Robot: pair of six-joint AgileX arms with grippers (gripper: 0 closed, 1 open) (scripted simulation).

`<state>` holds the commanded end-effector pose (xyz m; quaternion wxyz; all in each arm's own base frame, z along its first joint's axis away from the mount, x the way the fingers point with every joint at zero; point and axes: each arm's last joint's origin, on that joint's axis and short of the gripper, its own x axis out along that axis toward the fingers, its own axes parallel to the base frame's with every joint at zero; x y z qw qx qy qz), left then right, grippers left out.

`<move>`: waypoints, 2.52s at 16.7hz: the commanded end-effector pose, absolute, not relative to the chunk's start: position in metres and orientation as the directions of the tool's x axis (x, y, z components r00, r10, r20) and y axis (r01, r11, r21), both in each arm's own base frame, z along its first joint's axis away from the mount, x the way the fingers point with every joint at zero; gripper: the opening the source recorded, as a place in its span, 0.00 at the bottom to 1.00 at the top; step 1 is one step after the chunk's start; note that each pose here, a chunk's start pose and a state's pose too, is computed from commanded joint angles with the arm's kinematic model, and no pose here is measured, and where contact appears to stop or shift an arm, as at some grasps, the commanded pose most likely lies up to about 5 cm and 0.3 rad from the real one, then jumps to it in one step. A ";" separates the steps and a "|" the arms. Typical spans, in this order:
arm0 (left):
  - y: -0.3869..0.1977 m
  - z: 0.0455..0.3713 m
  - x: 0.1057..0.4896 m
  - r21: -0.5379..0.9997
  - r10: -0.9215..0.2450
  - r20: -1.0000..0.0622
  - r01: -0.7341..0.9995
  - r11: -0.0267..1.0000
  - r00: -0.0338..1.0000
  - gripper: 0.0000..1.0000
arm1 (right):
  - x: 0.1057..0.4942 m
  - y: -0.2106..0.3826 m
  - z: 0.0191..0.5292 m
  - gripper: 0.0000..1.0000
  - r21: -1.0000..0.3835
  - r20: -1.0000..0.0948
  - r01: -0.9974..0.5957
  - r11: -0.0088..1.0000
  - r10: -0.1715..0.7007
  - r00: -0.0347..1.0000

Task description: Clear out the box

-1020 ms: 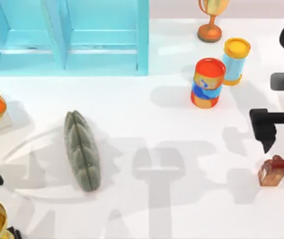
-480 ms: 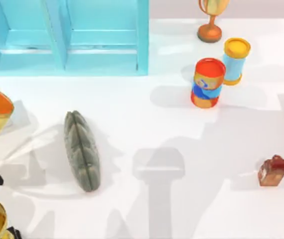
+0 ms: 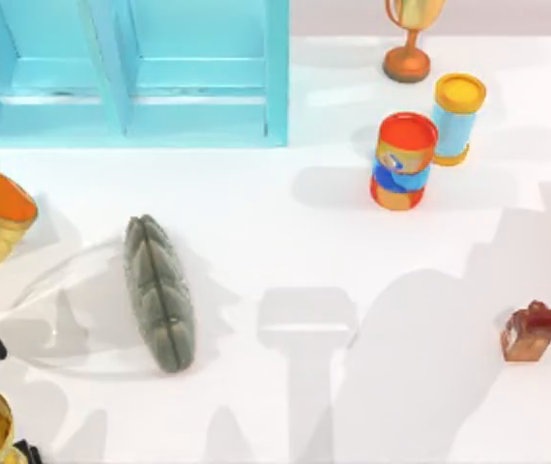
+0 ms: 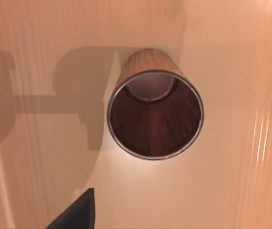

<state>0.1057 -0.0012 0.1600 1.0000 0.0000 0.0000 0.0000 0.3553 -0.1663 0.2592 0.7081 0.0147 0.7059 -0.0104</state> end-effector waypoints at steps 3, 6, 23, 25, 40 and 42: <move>-0.001 0.160 0.106 0.000 0.000 0.000 0.000 1.000 1.000 1.00 | 0.356 -0.165 0.255 1.00 0.004 -1.000 0.034 0.999 0.004 0.005; -0.001 0.160 0.106 0.000 0.000 0.000 0.000 1.000 1.000 1.00 | 0.358 -0.167 0.230 1.00 0.007 -1.000 0.036 0.999 0.007 0.003; -0.001 0.160 0.106 0.000 0.000 0.000 0.000 1.000 1.000 1.00 | 0.356 -0.166 0.159 0.55 0.006 -1.000 0.035 0.999 0.006 0.003; -0.001 0.160 0.106 0.000 0.000 0.000 0.000 1.000 1.000 1.00 | 0.356 -0.166 0.159 0.40 0.006 -1.000 0.035 0.999 0.006 0.003; -0.001 0.160 0.106 0.000 0.000 0.000 0.000 1.000 1.000 1.00 | 0.356 -0.166 0.160 0.00 0.006 -1.000 0.036 0.999 0.006 0.005; -0.001 0.160 0.106 0.000 0.000 0.000 0.000 1.000 1.000 1.00 | 0.358 -0.166 0.169 0.00 0.007 -1.000 0.031 0.999 0.007 0.005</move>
